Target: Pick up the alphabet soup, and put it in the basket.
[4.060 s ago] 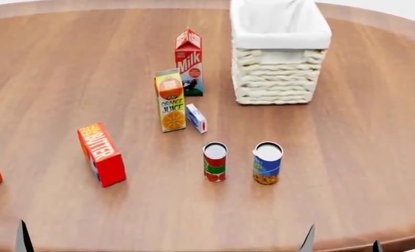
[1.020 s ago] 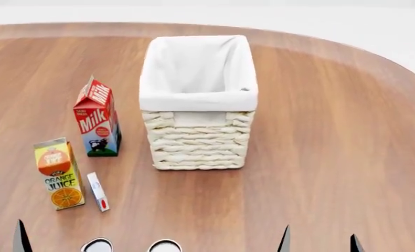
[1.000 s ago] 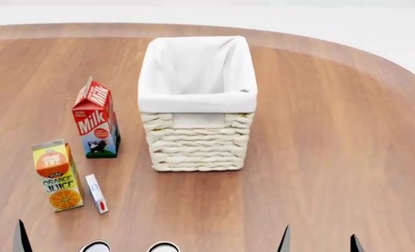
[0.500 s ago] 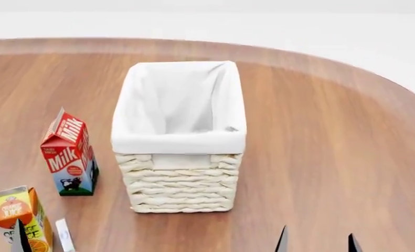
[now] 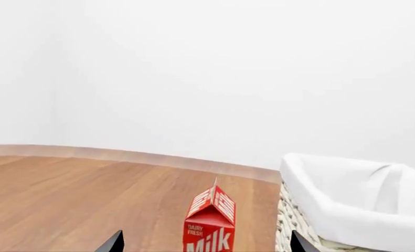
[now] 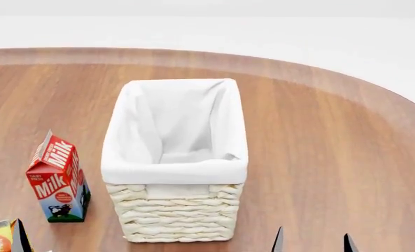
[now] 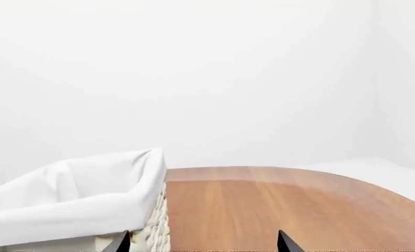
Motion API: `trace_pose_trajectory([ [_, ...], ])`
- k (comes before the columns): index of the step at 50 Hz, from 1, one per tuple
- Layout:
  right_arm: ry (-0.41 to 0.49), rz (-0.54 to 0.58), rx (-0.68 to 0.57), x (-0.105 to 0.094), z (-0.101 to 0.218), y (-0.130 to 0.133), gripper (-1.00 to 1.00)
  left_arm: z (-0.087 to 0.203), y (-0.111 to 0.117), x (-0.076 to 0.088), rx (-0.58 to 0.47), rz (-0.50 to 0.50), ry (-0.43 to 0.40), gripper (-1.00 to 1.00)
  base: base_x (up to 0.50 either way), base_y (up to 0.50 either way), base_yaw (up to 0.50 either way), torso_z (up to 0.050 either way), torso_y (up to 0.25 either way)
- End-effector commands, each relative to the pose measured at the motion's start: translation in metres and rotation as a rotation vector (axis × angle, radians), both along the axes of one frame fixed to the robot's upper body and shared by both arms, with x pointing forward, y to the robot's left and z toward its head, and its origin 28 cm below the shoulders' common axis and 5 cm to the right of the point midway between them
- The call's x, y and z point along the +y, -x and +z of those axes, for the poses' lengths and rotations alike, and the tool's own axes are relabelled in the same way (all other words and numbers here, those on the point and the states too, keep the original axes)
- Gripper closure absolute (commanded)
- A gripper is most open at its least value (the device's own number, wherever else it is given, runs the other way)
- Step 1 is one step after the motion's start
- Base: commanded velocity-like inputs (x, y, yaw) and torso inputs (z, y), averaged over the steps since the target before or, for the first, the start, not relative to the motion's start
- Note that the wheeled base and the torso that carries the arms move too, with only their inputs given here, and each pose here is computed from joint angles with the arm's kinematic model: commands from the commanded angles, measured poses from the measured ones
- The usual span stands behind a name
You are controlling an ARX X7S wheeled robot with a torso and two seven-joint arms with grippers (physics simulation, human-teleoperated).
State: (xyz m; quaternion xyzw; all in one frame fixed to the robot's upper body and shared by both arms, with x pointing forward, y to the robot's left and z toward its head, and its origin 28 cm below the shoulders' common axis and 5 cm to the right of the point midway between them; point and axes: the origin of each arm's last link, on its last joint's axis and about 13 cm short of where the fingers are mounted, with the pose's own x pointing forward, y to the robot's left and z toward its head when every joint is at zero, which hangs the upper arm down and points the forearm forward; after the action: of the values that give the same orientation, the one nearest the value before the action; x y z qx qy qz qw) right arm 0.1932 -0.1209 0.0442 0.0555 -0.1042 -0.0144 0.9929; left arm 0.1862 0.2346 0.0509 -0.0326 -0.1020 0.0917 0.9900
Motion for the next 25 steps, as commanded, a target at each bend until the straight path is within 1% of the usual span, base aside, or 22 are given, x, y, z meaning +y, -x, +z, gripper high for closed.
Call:
trace_pose_trajectory([
  [1, 0.0, -0.002, -0.002, 0.0002, -0.0007, -0.0003, -1.0, -0.0011, -0.0005, 0.0008, -0.001, 0.001, 0.0, -1.0, 0.0, 0.0, 0.0, 0.0, 0.0],
  [4, 0.008, 0.001, -0.006, 0.0003, -0.0008, 0.0002, -1.0, -0.0013, -0.0007, 0.0008, -0.001, 0.001, 0.0, -1.0, 0.13, 0.0, 0.0, 0.0, 0.0],
  [10, -0.008, 0.001, 0.001, 0.0001, -0.0005, -0.0006, -1.0, -0.001, -0.0007, 0.0007, -0.001, 0.001, 0.0, -1.0, 0.19, 0.0, 0.0, 0.0, 0.0],
  [25, -0.008, 0.003, 0.004, -0.0001, -0.0006, -0.0003, -1.0, 0.0001, 0.0007, 0.0002, -0.002, 0.001, 0.0, -1.0, 0.01, 0.0, 0.0, 0.0, 0.0],
])
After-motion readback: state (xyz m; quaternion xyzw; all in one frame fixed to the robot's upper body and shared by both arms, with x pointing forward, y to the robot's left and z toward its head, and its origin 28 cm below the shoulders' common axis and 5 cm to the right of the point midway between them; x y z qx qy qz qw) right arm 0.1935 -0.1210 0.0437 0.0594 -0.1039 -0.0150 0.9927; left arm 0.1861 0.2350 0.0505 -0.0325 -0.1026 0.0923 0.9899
